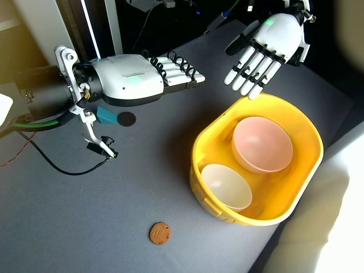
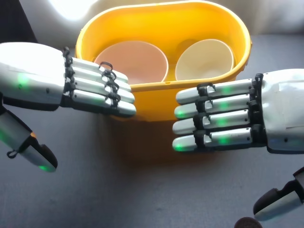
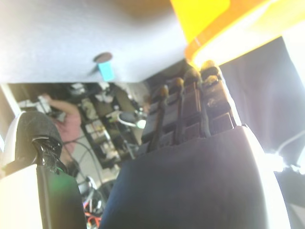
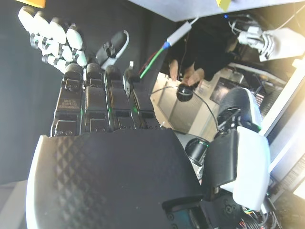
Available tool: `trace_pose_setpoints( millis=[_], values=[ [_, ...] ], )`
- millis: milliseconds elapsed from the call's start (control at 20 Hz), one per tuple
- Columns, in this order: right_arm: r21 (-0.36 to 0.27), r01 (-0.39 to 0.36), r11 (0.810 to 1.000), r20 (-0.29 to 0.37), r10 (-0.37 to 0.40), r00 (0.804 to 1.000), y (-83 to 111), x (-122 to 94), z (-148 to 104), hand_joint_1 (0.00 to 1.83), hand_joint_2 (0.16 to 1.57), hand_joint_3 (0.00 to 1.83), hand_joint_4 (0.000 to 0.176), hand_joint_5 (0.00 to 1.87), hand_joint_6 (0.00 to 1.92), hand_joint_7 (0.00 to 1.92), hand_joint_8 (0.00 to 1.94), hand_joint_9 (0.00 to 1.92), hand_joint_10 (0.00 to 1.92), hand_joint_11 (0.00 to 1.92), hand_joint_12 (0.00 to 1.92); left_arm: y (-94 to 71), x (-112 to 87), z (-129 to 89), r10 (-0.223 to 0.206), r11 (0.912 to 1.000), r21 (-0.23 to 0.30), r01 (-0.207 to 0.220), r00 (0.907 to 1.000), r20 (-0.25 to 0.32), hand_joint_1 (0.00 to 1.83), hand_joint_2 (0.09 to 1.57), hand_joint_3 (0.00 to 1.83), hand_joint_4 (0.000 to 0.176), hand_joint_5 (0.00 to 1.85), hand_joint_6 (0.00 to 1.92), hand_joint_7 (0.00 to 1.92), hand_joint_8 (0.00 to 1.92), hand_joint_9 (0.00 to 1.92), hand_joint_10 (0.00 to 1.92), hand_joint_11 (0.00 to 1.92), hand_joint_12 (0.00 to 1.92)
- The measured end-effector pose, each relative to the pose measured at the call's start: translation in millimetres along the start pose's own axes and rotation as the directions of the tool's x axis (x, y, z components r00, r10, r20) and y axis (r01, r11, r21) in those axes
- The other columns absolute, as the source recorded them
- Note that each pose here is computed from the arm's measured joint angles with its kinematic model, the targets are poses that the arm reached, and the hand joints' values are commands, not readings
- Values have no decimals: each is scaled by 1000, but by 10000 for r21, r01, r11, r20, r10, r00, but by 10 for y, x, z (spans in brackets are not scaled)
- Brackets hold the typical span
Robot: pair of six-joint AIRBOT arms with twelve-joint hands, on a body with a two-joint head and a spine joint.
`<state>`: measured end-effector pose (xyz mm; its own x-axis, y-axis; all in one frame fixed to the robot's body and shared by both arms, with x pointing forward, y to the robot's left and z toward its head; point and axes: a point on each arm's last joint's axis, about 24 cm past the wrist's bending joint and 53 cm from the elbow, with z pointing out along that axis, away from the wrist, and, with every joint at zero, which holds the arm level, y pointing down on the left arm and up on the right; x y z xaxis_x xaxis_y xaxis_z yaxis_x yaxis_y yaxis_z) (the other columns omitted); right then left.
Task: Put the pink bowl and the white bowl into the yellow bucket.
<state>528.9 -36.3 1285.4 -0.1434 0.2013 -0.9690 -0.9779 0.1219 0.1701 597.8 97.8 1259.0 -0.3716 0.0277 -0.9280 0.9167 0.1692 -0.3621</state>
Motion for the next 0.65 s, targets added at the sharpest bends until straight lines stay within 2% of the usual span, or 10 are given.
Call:
trace_pose_setpoints(
  millis=[200,250,300,400,500,600,650],
  values=[
    [-24,19,10000,-22,-19,10000,7,5,-2,0,1076,0,0,157,1,155,1,107,0,0,236,-21,-17,29,-163,9999,36,163,9997,183,437,1046,2,0,0,0,36,0,59,1,0,248],
    [-32,28,10000,-32,-28,10000,9,7,-2,14,1081,1,0,182,7,174,5,121,4,0,276,-18,-12,27,-168,9999,25,168,9997,173,453,1036,0,0,0,0,60,10,72,6,0,253],
    [-43,35,10000,-43,-35,10000,11,11,-2,9,1081,1,0,178,4,172,2,119,3,0,278,-17,-11,27,-187,9998,23,187,9997,183,446,1051,2,0,0,0,47,3,50,5,0,172],
    [-115,37,9999,-47,-37,10000,34,14,3,36,1074,0,0,188,4,188,4,138,6,0,337,-13,-8,27,-179,9998,7,179,9997,169,458,1039,1,0,0,0,85,7,87,9,0,218],
    [-155,52,9999,-54,-52,10000,43,16,3,31,1077,0,0,178,1,169,2,122,1,0,289,-10,-4,27,-167,9999,-5,167,9997,154,437,1042,1,0,0,0,63,2,75,2,0,207],
    [-147,51,9999,-52,-52,10000,42,15,2,24,1081,1,0,185,4,178,3,121,4,0,279,-12,-8,30,-164,9999,-6,165,9997,164,421,1064,3,0,0,0,21,2,33,1,0,97],
    [-150,51,9999,-51,-52,10000,42,15,2,80,1068,0,0,212,9,207,8,147,10,0,350,-16,-9,33,-141,9999,-25,141,9998,162,445,1039,5,0,0,0,42,0,56,0,0,178]
  ],
)
